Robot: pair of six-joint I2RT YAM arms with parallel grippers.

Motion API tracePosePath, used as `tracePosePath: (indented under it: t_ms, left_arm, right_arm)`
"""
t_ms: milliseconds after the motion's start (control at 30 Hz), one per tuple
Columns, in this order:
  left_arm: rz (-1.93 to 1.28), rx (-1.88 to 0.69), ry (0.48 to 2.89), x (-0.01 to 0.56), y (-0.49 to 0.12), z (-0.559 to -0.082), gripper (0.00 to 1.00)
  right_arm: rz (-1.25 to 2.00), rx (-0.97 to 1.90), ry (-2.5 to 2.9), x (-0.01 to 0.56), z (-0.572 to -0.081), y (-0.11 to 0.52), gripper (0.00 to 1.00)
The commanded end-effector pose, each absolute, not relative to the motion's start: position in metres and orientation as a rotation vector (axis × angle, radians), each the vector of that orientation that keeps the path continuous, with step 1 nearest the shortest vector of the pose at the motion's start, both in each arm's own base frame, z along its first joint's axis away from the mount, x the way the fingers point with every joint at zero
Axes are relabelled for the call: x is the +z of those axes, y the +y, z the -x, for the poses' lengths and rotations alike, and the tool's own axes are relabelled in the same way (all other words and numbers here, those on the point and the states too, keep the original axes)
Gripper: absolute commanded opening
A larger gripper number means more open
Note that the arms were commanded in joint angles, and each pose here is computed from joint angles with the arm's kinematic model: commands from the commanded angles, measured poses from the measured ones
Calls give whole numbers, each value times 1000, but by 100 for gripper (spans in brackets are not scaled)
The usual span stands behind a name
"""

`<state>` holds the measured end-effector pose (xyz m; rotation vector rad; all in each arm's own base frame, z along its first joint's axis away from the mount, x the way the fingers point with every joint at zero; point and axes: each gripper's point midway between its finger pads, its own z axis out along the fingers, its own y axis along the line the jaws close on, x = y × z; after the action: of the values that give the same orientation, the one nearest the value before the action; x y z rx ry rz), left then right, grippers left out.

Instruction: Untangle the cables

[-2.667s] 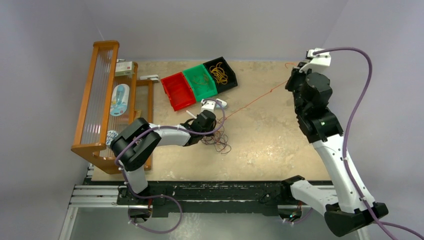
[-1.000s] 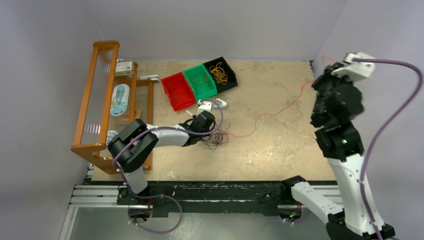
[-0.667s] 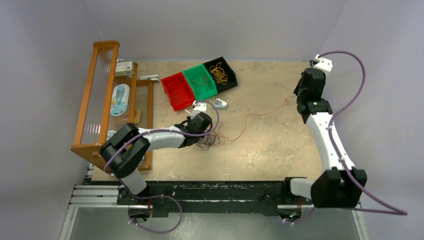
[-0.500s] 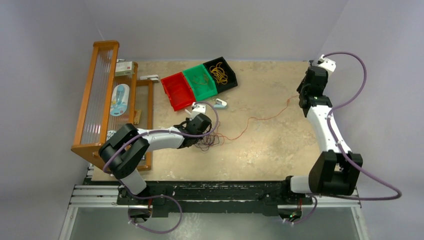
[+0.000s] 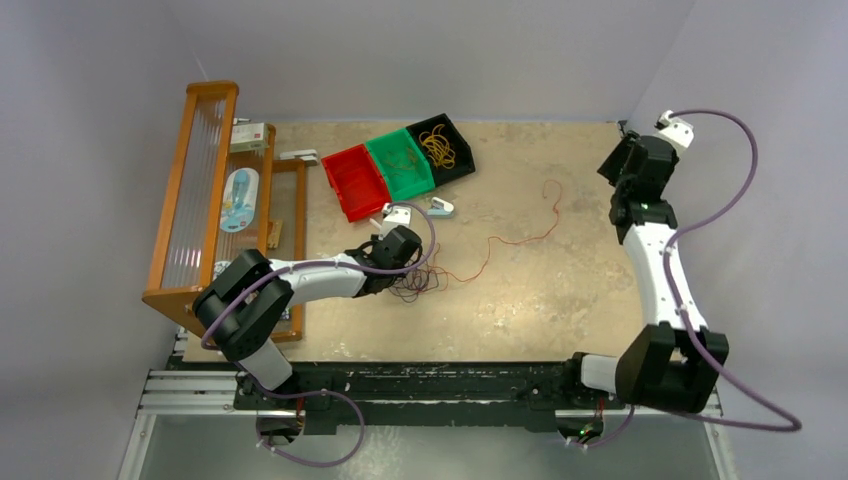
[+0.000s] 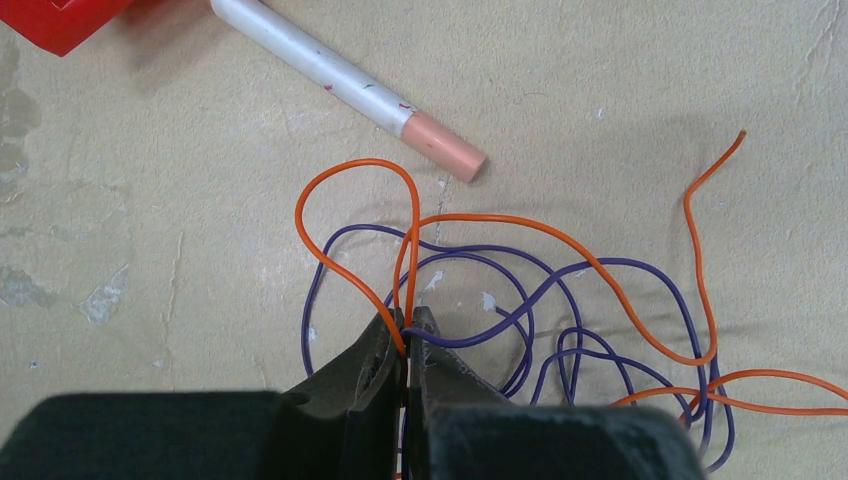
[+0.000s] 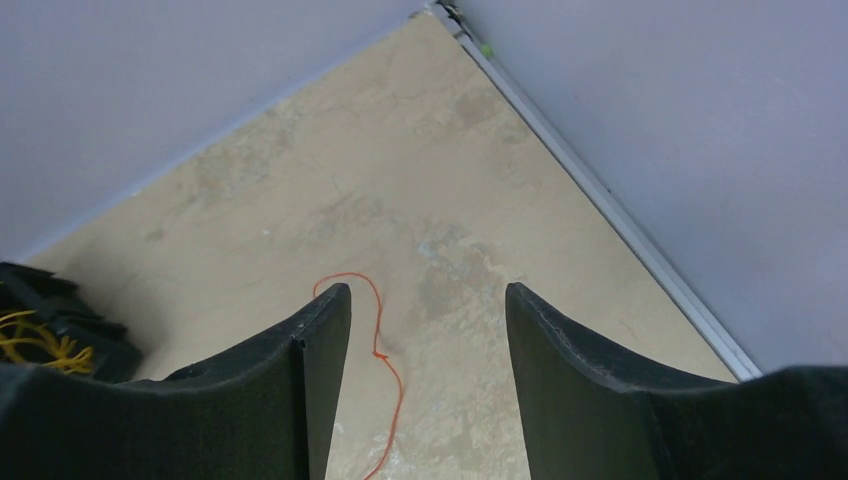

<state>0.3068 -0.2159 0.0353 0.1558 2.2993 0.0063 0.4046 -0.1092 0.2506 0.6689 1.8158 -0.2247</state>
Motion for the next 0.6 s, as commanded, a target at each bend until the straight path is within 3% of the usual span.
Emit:
tracePosePath:
  t_ms: [0, 267, 567]
  left_arm:
    - [-115, -36, 2263, 48, -222, -313, 0]
    - [-119, -43, 2267, 46, -227, -316, 0]
    - [-124, -50, 2270, 43, -229, -316, 0]
  right_arm:
    - [-556, -7, 1801, 265, -399, -71, 62]
    - [-382, 374, 2065, 182, -373, 72, 64]
    - [-310, 573, 2188, 113, -353, 139, 67]
